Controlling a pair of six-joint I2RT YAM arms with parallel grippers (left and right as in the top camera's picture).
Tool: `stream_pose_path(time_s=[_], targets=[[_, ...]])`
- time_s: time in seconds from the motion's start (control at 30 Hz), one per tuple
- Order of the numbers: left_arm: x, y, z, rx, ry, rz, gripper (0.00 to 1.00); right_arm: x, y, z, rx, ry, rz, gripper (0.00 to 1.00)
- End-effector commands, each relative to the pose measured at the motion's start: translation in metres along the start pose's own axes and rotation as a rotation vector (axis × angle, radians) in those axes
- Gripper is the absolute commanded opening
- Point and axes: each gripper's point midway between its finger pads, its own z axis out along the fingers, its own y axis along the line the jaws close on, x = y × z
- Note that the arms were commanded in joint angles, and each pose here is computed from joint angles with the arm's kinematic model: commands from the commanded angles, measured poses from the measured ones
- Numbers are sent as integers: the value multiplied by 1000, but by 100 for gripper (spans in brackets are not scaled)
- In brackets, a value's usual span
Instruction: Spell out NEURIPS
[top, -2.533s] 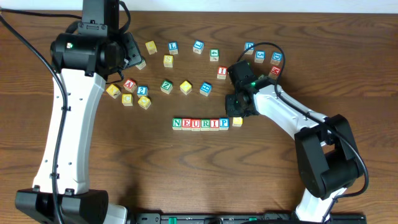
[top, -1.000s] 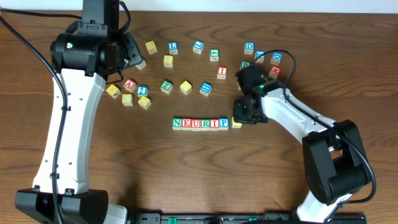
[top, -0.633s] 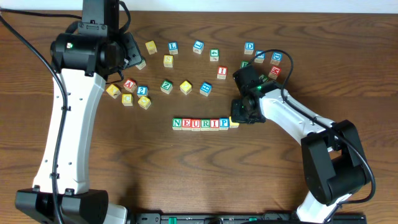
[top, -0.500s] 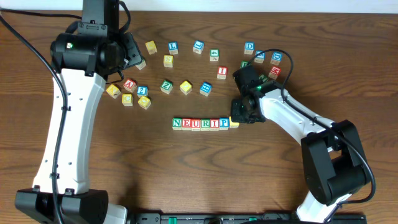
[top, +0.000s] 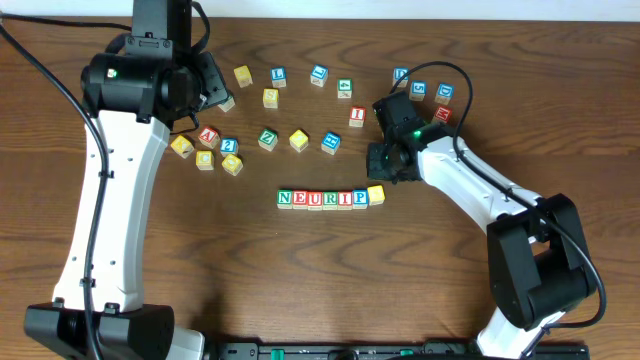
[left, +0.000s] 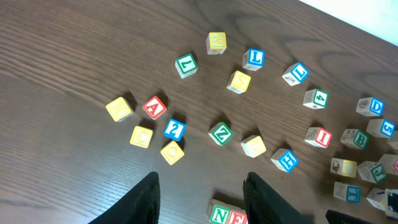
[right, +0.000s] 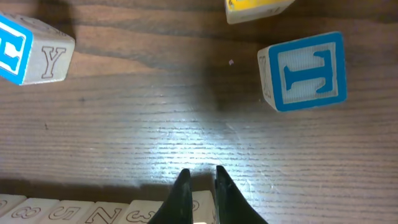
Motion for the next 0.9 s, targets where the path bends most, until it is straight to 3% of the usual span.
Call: stream_pose_path(time_s=[0.0,0.7,0.87], targets=[[0,4,2,-12,3,1,43,7,7,4,2,23,-36,8],[0,4,2,-12,3,1,43,29,12,12,29,94,-48,5],[0,4,2,-12,3,1,43,16,9,8,24,66,-29,10]])
